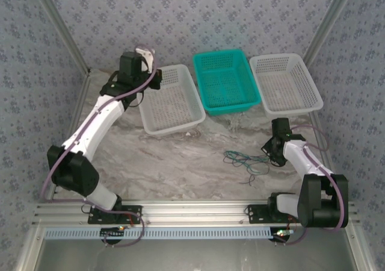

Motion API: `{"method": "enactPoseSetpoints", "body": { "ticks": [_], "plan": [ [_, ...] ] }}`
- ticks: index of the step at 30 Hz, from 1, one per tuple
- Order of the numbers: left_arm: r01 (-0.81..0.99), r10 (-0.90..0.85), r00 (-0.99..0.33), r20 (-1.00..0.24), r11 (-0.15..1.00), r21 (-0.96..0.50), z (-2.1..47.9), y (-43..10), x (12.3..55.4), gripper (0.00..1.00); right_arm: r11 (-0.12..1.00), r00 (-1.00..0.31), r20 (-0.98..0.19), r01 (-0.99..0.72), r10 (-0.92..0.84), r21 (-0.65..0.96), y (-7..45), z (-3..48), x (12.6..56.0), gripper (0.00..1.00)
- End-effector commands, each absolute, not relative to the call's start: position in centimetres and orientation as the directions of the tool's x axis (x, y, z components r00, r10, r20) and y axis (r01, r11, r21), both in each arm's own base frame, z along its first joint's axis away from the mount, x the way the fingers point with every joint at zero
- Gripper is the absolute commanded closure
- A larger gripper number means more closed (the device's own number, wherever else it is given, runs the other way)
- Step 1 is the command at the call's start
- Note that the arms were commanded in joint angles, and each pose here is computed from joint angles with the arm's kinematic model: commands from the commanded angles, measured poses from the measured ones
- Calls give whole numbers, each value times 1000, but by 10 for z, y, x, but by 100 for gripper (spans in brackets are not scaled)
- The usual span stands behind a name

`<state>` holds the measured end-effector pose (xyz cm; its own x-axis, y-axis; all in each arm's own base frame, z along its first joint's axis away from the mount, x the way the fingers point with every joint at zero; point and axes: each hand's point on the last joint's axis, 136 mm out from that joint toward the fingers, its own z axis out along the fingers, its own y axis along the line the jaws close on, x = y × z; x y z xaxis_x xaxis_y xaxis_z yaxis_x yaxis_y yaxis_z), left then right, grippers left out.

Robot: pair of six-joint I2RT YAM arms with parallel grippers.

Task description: Untangle the cables

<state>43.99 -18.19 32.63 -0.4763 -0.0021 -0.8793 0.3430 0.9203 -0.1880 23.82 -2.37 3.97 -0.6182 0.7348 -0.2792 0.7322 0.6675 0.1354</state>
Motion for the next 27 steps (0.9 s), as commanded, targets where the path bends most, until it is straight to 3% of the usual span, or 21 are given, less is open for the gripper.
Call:
{"method": "enactPoseSetpoints", "body": {
  "ticks": [1,10,16,22,27],
  "plan": [
    [339,-55,-260,-964,930,-144,433,-157,413,100,672,-627,-271,731,730,117,-26,37,233,100],
    [358,-31,35,-999,934,-16,553,-134,358,100,677,-632,-263,722,729,144,-21,35,243,100],
    [395,6,137,-991,917,60,612,-143,361,100,679,-632,-268,720,727,145,-21,38,243,100],
    [475,-26,108,-994,880,29,612,-169,391,100,676,-628,-274,723,728,141,-22,39,239,100],
    [463,-4,-11,-1000,886,-9,563,-181,431,100,678,-627,-282,722,726,141,-23,40,235,100]
  ]
}}
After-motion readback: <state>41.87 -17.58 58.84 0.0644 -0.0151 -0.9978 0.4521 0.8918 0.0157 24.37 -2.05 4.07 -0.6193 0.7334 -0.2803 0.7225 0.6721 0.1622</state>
